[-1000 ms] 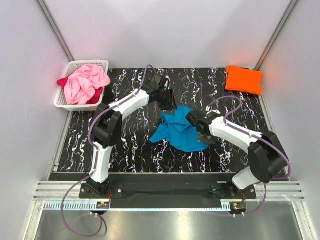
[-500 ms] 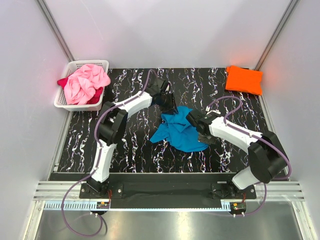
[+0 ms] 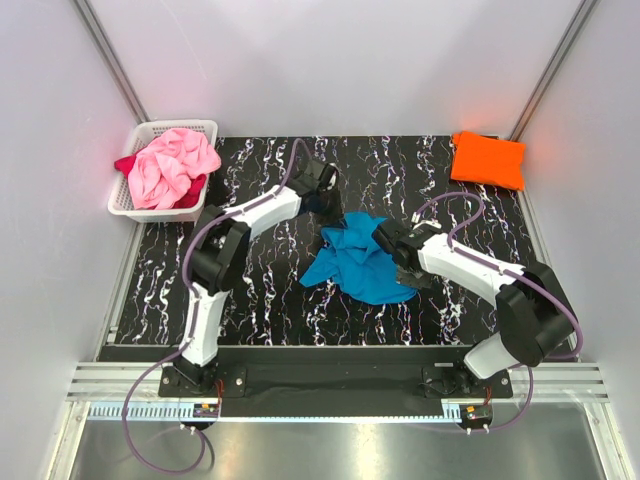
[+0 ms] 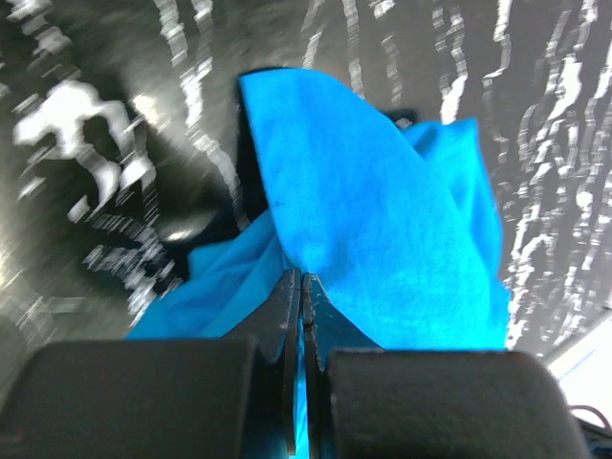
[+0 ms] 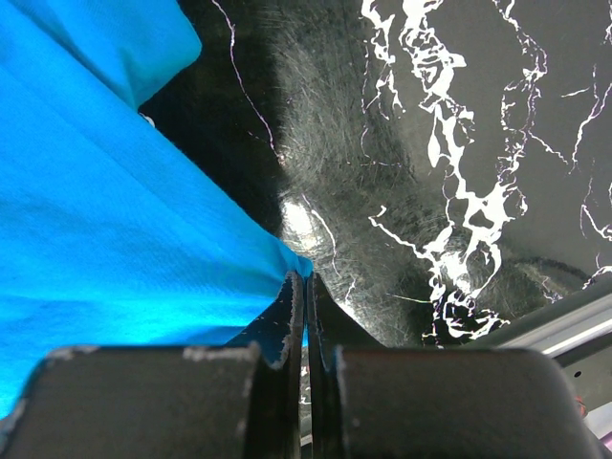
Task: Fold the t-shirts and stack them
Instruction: Flatten the tshirt out
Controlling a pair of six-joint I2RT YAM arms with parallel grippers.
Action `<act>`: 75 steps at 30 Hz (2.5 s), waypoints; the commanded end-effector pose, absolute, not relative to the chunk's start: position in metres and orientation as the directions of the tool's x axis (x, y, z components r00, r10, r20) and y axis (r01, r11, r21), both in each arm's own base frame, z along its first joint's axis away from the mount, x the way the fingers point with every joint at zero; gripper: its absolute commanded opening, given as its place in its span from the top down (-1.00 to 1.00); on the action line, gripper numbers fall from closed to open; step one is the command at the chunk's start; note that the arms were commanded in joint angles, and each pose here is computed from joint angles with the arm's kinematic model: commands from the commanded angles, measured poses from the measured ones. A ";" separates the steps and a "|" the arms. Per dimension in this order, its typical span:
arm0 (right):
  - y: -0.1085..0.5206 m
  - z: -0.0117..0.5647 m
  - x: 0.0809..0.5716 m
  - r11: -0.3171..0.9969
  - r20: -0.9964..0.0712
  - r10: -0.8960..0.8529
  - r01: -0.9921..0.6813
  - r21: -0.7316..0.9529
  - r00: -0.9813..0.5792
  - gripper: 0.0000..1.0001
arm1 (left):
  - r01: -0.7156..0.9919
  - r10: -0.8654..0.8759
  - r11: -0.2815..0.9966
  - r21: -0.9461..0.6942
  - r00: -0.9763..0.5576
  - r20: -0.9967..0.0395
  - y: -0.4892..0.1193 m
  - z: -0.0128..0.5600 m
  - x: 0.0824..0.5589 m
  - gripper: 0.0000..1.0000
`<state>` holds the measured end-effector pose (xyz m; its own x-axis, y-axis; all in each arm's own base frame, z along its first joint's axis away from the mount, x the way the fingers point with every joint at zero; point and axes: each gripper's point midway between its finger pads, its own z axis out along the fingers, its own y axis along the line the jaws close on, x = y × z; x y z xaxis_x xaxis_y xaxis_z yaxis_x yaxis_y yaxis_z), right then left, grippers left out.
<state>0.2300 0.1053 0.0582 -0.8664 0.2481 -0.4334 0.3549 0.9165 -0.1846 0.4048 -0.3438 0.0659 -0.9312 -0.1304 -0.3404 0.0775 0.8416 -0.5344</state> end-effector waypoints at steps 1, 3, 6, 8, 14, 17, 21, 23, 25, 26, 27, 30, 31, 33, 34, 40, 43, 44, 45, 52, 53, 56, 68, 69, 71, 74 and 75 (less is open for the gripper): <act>0.098 0.066 0.233 0.901 -0.484 0.251 0.385 -0.199 -0.838 1.00 | 0.087 -0.197 0.875 -0.477 -0.835 -0.514 -0.310 0.136 0.419 1.00; 0.096 0.069 0.235 0.896 -0.497 0.248 0.392 -0.209 -0.831 1.00 | 0.044 -0.212 0.908 -0.417 -0.809 -0.548 -0.283 0.141 0.418 1.00; 0.091 0.076 0.238 0.887 -0.522 0.243 0.405 -0.222 -0.818 1.00 | -0.030 -0.256 0.935 -0.352 -0.745 -0.616 -0.239 0.167 0.411 1.00; 0.085 0.084 0.244 0.877 -0.547 0.228 0.413 -0.244 -0.806 1.00 | -0.058 -0.280 0.939 -0.339 -0.701 -0.656 -0.214 0.190 0.400 1.00; 0.064 0.112 0.264 0.846 -0.601 0.231 0.462 -0.264 -0.766 1.00 | -0.163 -0.344 0.938 -0.307 -0.563 -0.752 -0.148 0.245 0.371 1.00; 0.045 0.133 0.279 0.825 -0.636 0.257 0.508 -0.247 -0.728 1.00 | -0.198 -0.350 0.937 -0.288 -0.523 -0.777 -0.129 0.261 0.360 1.00; 0.029 0.165 0.298 0.810 -0.692 0.250 0.538 -0.233 -0.677 1.00 | -0.228 -0.369 0.929 -0.293 -0.480 -0.796 -0.112 0.281 0.345 1.00; 0.022 0.187 0.310 0.806 -0.724 0.245 0.550 -0.217 -0.645 1.00 | -0.248 -0.385 0.921 -0.302 -0.455 -0.803 -0.105 0.291 0.340 1.00; 0.020 0.206 0.320 0.804 -0.751 0.249 0.563 -0.192 -0.611 1.00 | -0.281 -0.397 0.912 -0.299 -0.416 -0.818 -0.092 0.304 0.331 1.00; 0.015 0.213 0.322 0.800 -0.759 0.243 0.567 -0.195 -0.604 1.00 | -0.291 -0.394 0.911 -0.292 -0.410 -0.822 -0.088 0.307 0.327 1.00; 0.014 0.218 0.324 0.799 -0.767 0.239 0.570 -0.193 -0.596 1.00 | -0.316 -0.394 0.906 -0.282 -0.388 -0.833 -0.080 0.312 0.324 1.00; 0.007 0.239 0.330 0.792 -0.795 0.230 0.582 -0.182 -0.561 1.00 | -0.325 -0.376 0.909 -0.261 -0.367 -0.851 -0.069 0.328 0.315 0.89; 0.006 0.248 0.331 0.792 -0.807 0.231 0.587 -0.168 -0.543 1.00 | -0.317 -0.374 0.911 -0.264 -0.362 -0.854 -0.069 0.335 0.314 0.86; 0.004 0.259 0.332 0.792 -0.821 0.226 0.589 -0.158 -0.524 1.00 | -0.281 -0.346 0.928 -0.243 -0.411 -0.844 -0.074 0.333 0.310 0.78; 0.002 0.264 0.330 0.792 -0.828 0.228 0.592 -0.148 -0.513 1.00 | -0.262 -0.335 0.935 -0.239 -0.430 -0.839 -0.077 0.332 0.309 0.77; 0.015 0.224 0.317 0.826 -0.759 0.270 0.548 -0.134 -0.593 1.00 | -0.188 -0.304 0.952 -0.240 -0.633 -0.712 -0.108 0.261 0.298 0.79; 0.029 0.178 0.304 0.850 -0.676 0.310 0.513 -0.119 -0.669 1.00 | -0.185 -0.314 0.947 -0.262 -0.705 -0.636 -0.121 0.219 0.291 0.86; 0.032 0.167 0.300 0.855 -0.653 0.320 0.506 -0.113 -0.686 1.00 | -0.168 -0.324 0.940 -0.296 -0.707 -0.628 -0.129 0.215 0.293 0.86; 0.033 0.148 0.291 0.859 -0.621 0.324 0.498 -0.124 -0.714 1.00 | -0.166 -0.329 0.937 -0.308 -0.714 -0.618 -0.131 0.208 0.292 0.86; 0.052 0.103 0.279 0.877 -0.526 0.372 0.475 -0.072 -0.765 1.00 | -0.130 -0.323 0.924 -0.360 -0.771 -0.549 -0.156 0.162 0.300 0.28; 0.052 0.102 0.279 0.877 -0.524 0.373 0.476 -0.072 -0.766 1.00 | -0.124 -0.325 0.921 -0.368 -0.767 -0.554 -0.160 0.161 0.306 0.25; 0.054 0.098 0.279 0.879 -0.515 0.373 0.472 -0.071 -0.772 1.00 | -0.136 -0.329 0.924 -0.358 -0.760 -0.561 -0.164 0.151 0.324 0.11; 0.054 0.086 0.275 0.882 -0.491 0.368 0.463 -0.084 -0.790 1.00 | -0.258 -0.491 0.850 -0.458 -0.702 -0.516 -0.152 0.101 0.377 0.04; 0.055 0.083 0.274 0.883 -0.483 0.365 0.460 -0.090 -0.796 1.00 | -0.266 -0.498 0.848 -0.459 -0.697 -0.516 -0.149 0.097 0.377 0.04; 0.055 0.081 0.274 0.884 -0.478 0.363 0.458 -0.094 -0.799 1.00 | -0.286 -0.512 0.844 -0.453 -0.682 -0.523 -0.142 0.096 0.380 0.03; 0.055 0.079 0.275 0.883 -0.473 0.365 0.459 -0.098 -0.802 1.00 | -0.310 -0.522 0.841 -0.443 -0.678 -0.517 -0.136 0.091 0.381 0.03; 0.056 0.078 0.275 0.883 -0.473 0.365 0.459 -0.098 -0.802 1.00 | -0.316 -0.525 0.840 -0.441 -0.678 -0.515 -0.134 0.090 0.381 0.03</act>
<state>0.2708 0.0545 0.0792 -0.8140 0.3496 -0.4640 0.4454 0.8883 -0.1121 0.3625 -0.1336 0.0759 -0.7330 -0.4889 -0.4729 -0.3260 0.8627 -0.3866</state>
